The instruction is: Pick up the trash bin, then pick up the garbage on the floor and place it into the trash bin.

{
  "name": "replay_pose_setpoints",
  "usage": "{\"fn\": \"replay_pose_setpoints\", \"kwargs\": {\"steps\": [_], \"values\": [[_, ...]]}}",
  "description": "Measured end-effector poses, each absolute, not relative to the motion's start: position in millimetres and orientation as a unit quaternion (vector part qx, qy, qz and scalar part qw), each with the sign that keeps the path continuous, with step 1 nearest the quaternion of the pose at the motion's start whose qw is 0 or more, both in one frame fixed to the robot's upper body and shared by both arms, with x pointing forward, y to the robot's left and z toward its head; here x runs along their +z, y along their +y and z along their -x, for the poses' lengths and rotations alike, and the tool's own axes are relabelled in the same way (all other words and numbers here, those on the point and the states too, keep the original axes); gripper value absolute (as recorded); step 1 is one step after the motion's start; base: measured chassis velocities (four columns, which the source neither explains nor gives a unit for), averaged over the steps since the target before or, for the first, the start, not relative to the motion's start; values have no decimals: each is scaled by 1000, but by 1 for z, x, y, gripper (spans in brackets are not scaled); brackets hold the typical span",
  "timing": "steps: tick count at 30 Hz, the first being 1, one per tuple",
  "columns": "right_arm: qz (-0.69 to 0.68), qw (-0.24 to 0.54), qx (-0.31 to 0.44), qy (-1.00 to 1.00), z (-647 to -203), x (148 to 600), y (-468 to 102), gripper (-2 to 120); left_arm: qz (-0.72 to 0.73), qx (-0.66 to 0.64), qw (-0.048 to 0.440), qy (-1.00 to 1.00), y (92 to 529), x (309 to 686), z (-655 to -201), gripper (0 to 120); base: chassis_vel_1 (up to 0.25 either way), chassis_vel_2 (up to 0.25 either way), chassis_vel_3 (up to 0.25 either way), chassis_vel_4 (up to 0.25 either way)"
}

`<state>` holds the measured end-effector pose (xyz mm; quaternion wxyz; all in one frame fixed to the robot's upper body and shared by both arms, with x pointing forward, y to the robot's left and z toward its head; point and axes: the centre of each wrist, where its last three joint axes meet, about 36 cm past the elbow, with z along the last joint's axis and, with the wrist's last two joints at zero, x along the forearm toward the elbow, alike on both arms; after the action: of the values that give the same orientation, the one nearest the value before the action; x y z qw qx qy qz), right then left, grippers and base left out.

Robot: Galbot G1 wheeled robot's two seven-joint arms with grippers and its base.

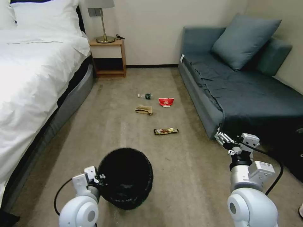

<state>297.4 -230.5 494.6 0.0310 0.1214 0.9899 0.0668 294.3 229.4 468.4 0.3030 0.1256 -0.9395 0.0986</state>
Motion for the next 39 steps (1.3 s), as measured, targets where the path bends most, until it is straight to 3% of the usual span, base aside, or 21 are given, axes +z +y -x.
{"fn": "replay_pose_setpoints", "kwargs": {"steps": [6, 25, 39], "values": [[-108, 66, 71, 989, -298, 487, -234, 100, -139, 74, 261, -952, 237, 489, -289, 2, 0, 0, 0, 0], [-54, 89, 92, 990, -297, 476, -228, 100, -163, 68, 264, -948, 248, 483, -289, 2, 0, 0, 0, 0], [-48, 85, 93, 991, -295, 473, -225, 100, -175, 71, 258, -947, 255, 484, -292, 2, -160, 150, 165, -153]]}}
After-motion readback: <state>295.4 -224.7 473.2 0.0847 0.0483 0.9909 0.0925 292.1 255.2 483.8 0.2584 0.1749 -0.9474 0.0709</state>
